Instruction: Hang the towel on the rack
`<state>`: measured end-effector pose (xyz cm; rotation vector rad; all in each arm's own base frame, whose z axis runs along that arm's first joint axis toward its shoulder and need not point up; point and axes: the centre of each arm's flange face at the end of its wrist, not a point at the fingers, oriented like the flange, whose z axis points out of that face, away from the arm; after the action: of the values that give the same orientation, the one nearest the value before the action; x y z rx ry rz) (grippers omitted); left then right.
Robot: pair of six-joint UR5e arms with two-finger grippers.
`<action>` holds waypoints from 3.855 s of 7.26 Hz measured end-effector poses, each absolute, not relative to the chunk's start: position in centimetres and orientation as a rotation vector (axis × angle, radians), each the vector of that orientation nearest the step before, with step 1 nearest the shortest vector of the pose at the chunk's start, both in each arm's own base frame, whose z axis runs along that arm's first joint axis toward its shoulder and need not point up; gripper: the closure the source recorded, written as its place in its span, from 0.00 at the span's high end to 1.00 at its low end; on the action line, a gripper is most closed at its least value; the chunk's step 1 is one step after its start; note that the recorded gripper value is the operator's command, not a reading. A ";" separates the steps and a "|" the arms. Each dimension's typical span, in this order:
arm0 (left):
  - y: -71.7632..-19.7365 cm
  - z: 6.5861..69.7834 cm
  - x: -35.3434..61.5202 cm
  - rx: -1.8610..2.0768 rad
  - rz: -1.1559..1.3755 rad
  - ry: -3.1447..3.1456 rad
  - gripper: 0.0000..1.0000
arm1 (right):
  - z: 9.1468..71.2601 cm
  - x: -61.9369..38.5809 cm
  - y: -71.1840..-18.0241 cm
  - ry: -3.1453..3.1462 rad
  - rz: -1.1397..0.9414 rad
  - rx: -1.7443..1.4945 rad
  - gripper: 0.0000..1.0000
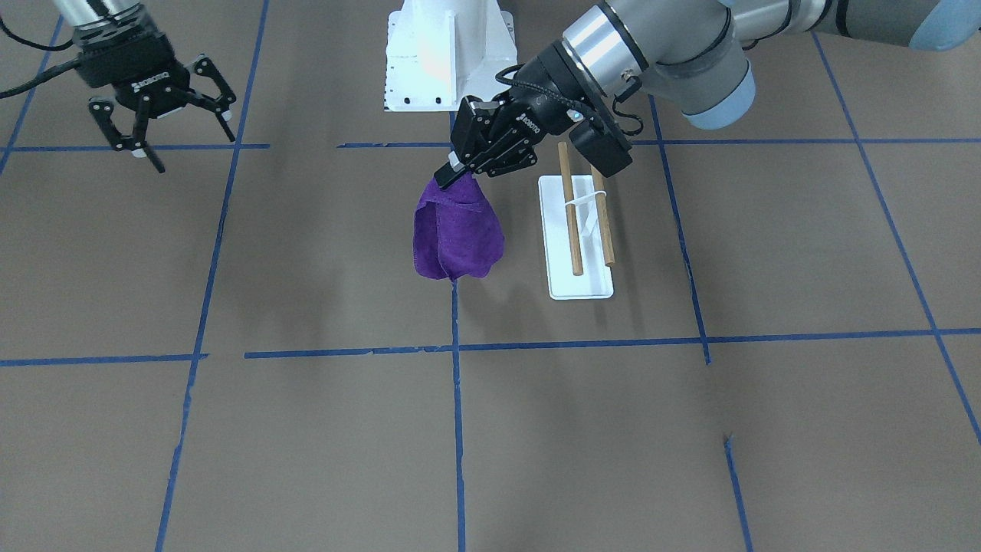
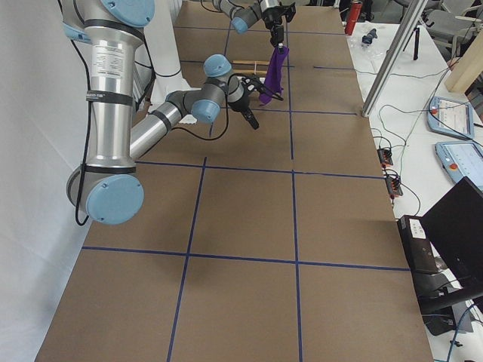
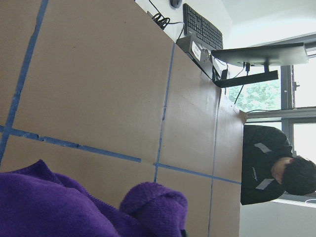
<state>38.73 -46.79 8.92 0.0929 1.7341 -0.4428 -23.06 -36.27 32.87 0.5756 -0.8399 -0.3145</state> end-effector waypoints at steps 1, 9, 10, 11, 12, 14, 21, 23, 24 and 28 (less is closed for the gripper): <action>-45.5 7.4 37.9 0.100 -0.507 1.722 0.00 | 35.1 -20.1 -38.6 -0.797 -0.328 0.521 1.00; -33.7 13.4 38.5 0.364 -0.824 1.162 0.00 | 44.7 -7.2 -48.4 -0.636 -0.348 0.241 1.00; -33.8 16.5 38.4 0.380 -0.825 1.072 0.00 | 45.0 -7.0 -48.5 -0.649 -0.342 0.232 1.00; -33.9 19.7 38.2 0.395 -0.821 0.990 0.00 | 45.1 -6.9 -48.5 -0.655 -0.340 0.229 1.00; -34.1 23.1 37.8 0.423 -0.807 0.904 0.00 | 45.1 -6.9 -48.6 -0.657 -0.340 0.229 1.00; -34.3 30.5 36.6 0.477 -0.765 0.722 0.00 | 45.1 -6.9 -48.6 -0.659 -0.340 0.229 1.00; -36.0 32.2 40.3 0.542 -0.641 0.633 1.00 | 45.5 -6.9 -48.7 -0.658 -0.337 0.226 1.00; -36.0 31.7 40.4 0.539 -0.625 0.639 1.00 | 45.8 -7.0 -48.8 -0.657 -0.335 0.221 1.00; -36.0 31.2 40.2 0.529 -0.606 0.649 1.00 | 46.1 -7.0 -48.9 -0.655 -0.330 0.213 1.00; -41.5 29.0 33.7 0.492 -0.422 0.643 1.00 | 50.4 -3.6 -49.2 -0.685 -0.220 0.133 1.00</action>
<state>33.70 -41.54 28.99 0.4924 0.6432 -0.4221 -3.60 -49.23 50.43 0.1327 -0.6854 -0.2198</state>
